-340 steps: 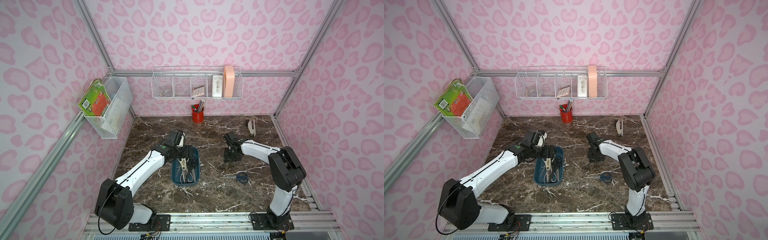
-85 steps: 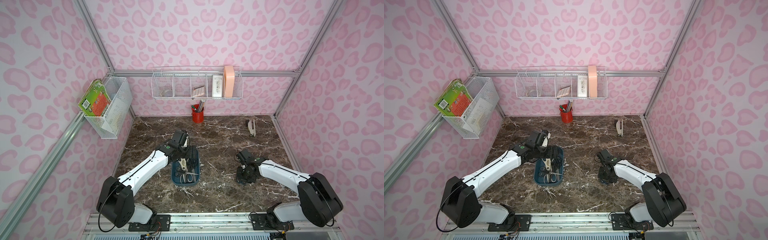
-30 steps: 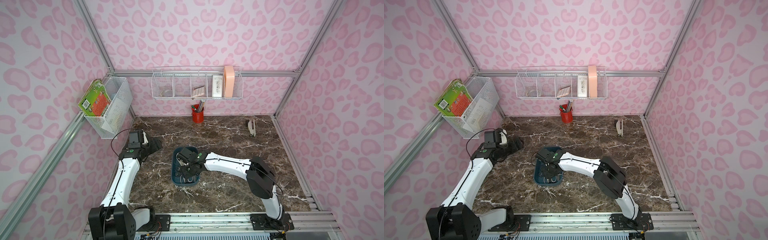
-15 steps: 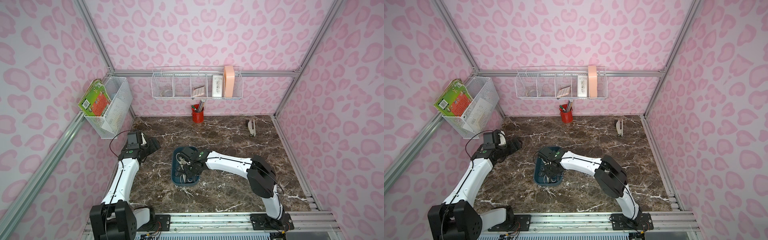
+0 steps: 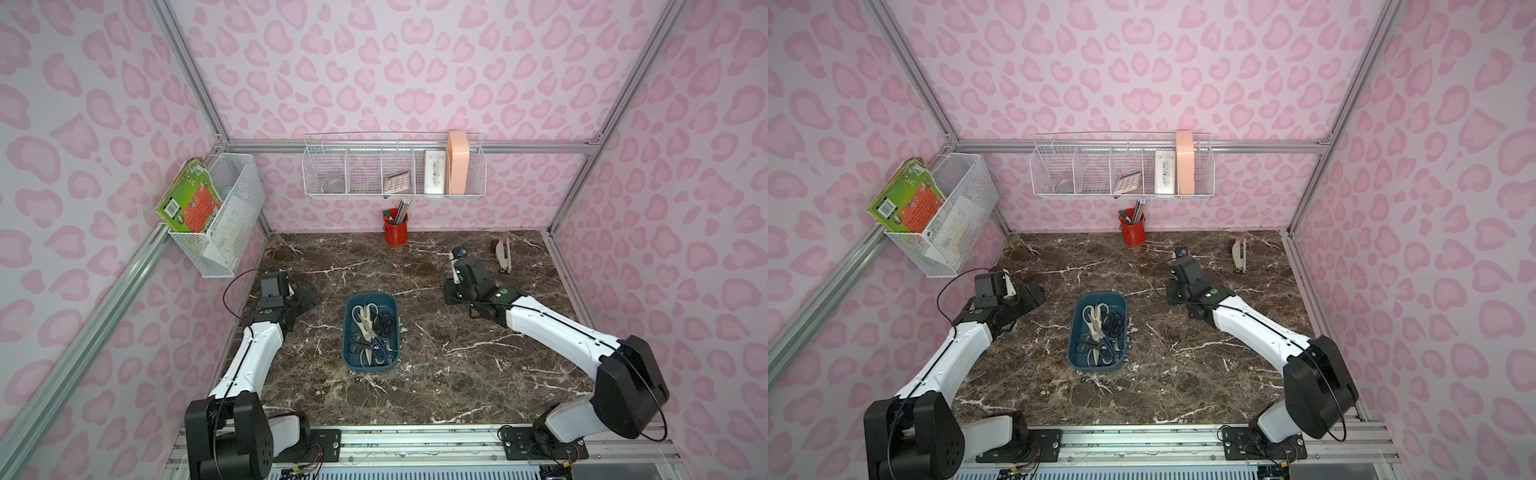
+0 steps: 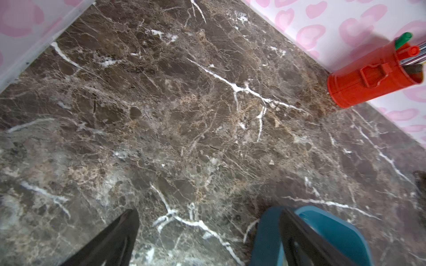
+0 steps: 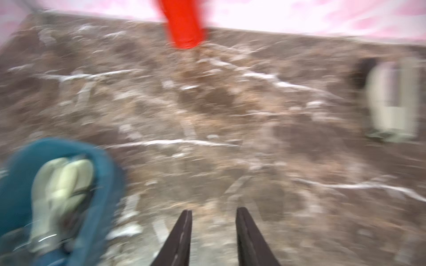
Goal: Put the scissors into the storage box
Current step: Reset both arms
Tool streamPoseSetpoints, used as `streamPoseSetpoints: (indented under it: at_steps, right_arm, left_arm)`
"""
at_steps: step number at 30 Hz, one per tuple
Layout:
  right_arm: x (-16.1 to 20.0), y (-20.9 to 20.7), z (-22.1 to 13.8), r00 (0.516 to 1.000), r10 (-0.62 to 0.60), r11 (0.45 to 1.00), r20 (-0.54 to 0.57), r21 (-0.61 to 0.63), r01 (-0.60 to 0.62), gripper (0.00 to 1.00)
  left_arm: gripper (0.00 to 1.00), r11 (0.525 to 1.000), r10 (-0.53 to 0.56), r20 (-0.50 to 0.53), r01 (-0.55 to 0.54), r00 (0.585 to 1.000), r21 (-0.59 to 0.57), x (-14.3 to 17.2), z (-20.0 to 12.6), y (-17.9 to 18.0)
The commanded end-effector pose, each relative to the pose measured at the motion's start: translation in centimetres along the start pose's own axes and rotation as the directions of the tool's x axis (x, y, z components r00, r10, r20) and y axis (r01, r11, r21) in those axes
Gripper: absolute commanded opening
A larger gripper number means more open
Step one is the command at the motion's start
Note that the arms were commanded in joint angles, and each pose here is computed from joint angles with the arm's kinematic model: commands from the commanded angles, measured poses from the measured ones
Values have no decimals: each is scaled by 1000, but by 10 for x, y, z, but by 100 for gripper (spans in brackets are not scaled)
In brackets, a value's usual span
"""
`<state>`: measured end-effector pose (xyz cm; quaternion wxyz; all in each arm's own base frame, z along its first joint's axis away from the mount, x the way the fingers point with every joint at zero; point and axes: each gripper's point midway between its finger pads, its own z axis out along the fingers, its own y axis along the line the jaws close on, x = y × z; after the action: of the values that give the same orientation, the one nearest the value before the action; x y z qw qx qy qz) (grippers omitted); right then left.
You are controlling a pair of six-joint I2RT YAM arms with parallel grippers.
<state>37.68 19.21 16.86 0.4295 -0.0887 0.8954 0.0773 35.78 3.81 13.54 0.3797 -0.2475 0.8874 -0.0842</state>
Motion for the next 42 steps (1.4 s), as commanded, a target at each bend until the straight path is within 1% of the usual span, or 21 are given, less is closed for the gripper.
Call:
streamPoseSetpoints:
  at_steps: [1, 4, 7, 8, 9, 12, 14, 15, 17, 18, 19, 20, 21, 22, 24, 25, 27, 30, 32, 35, 42]
  right_arm:
    - [-35, -75, -4, 969, 8, 998, 247, 54, -22, 35]
    - [-13, -149, -1, 948, 137, 981, 288, 91, -169, 34]
    - [17, -201, 4, 933, 151, 952, 328, 205, -227, 34]
    - [26, -210, 7, 930, 147, 945, 337, 230, -232, 33]
    - [32, -213, 11, 936, 121, 949, 331, 238, -207, 33]
    - [45, -214, 15, 945, 22, 953, 327, 278, -119, 32]
    - [36, -205, 5, 912, -47, 963, 407, 261, -67, 30]
    - [34, -201, -1, 897, -47, 968, 440, 243, -69, 32]
    - [42, -187, -5, 877, -97, 978, 470, 207, -3, 34]
    - [47, -184, -14, 854, -114, 976, 508, 218, 1, 36]
    - [53, -183, -26, 827, -124, 972, 549, 236, -11, 42]
    - [52, -184, -39, 789, -128, 968, 601, 250, -33, 51]
    - [52, -182, -46, 774, -128, 969, 621, 246, -37, 65]
    - [53, -180, -44, 781, -130, 972, 611, 234, -21, 99]
    - [48, -172, -32, 795, -146, 980, 589, 198, 33, 100]
    - [50, -174, -22, 823, -139, 980, 550, 194, 36, 100]
    - [49, -192, -17, 848, -88, 971, 523, 236, -45, 100]
    - [48, -191, -24, 822, -102, 969, 560, 244, -46, 100]
    - [49, -191, -20, 839, -99, 970, 535, 240, -39, 100]
    - [48, -190, -23, 826, -103, 969, 555, 243, -43, 100]
    - [48, -190, -21, 831, -99, 970, 548, 240, -43, 100]
  left_arm:
    - [99, 992, 123, 93, -120, 988, -32, -23, 12, 1]
    - [99, 988, 154, 76, -153, 985, -30, -15, 34, 3]
    - [98, 976, 215, 136, -216, 967, -10, -11, 48, -5]
    - [98, 957, 283, 140, -289, 949, 28, -7, 50, -14]
    - [98, 939, 334, 149, -342, 931, 28, -4, 51, -20]
    - [98, 871, 469, 261, -491, 844, 22, 3, 51, -38]
    - [98, 857, 485, 280, -514, 828, 35, 10, 54, -40]
    - [98, 852, 491, 292, -522, 821, 34, 14, 56, -40]
    - [98, 846, 497, 317, -533, 808, 30, 22, 61, -39]
    - [98, 841, 505, 325, -541, 800, 25, 25, 64, -40]
    - [98, 833, 515, 338, -553, 788, 20, 26, 64, -40]
    - [98, 838, 511, 338, -546, 791, 11, 28, 63, -38]
    - [98, 837, 512, 347, -547, 786, 4, 29, 64, -37]
    - [98, 830, 519, 360, -558, 775, 3, 28, 64, -39]
    - [98, 833, 517, 358, -554, 778, 2, 28, 64, -38]
    - [99, 838, 511, 347, -546, 786, 2, 28, 64, -37]
    - [99, 842, 506, 342, -539, 792, 3, 27, 64, -38]
    - [99, 842, 506, 343, -540, 791, 3, 27, 64, -38]
    - [99, 843, 505, 342, -538, 793, 4, 28, 64, -37]
    - [99, 842, 506, 343, -539, 792, 3, 27, 64, -38]
    - [99, 842, 506, 342, -540, 792, 3, 28, 64, -37]
